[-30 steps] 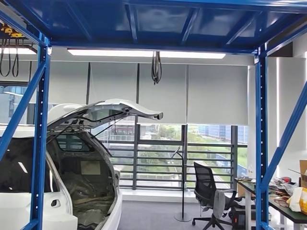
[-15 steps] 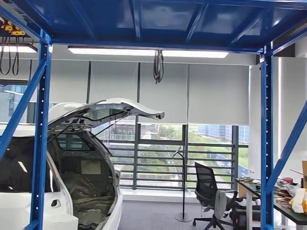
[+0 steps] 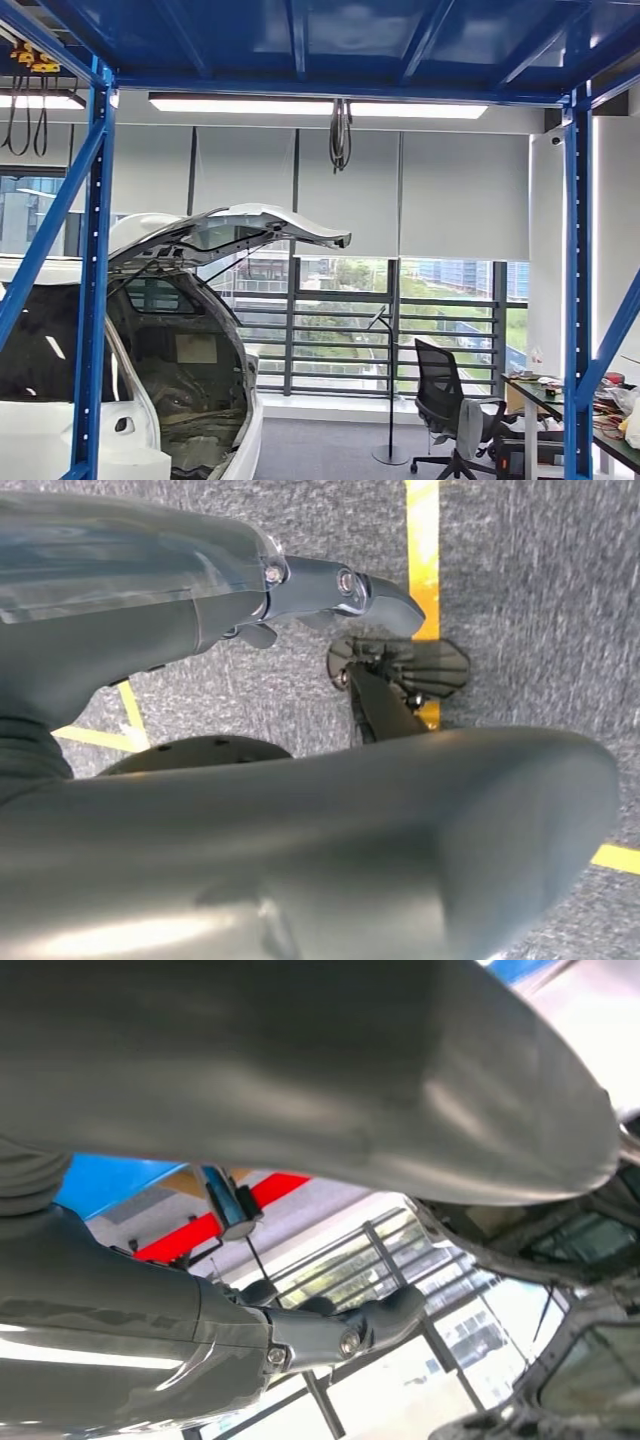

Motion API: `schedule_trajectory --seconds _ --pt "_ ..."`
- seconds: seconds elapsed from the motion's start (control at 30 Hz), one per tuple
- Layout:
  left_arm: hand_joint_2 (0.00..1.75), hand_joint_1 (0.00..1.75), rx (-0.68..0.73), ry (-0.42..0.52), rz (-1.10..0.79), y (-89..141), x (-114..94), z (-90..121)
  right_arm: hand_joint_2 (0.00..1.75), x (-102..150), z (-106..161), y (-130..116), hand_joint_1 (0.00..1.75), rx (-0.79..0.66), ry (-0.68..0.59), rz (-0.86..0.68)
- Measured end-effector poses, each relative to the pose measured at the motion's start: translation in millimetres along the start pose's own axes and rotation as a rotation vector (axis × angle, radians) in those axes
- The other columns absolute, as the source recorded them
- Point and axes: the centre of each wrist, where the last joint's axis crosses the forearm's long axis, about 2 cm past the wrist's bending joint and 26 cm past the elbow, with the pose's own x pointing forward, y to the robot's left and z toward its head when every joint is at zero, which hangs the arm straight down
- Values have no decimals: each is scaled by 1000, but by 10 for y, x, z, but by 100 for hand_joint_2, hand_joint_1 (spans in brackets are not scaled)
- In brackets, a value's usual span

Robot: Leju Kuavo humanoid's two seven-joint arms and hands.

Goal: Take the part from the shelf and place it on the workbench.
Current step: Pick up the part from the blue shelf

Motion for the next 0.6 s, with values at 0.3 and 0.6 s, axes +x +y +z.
schedule_trajectory --seconds 0.3,0.6 --pt "0 0 -1 1 -7 16 -7 2 0 -13 82 35 0 -10 -6 -36" --pt "0 0 2 -3 -16 39 7 -2 0 -8 99 20 0 -26 -10 -44"
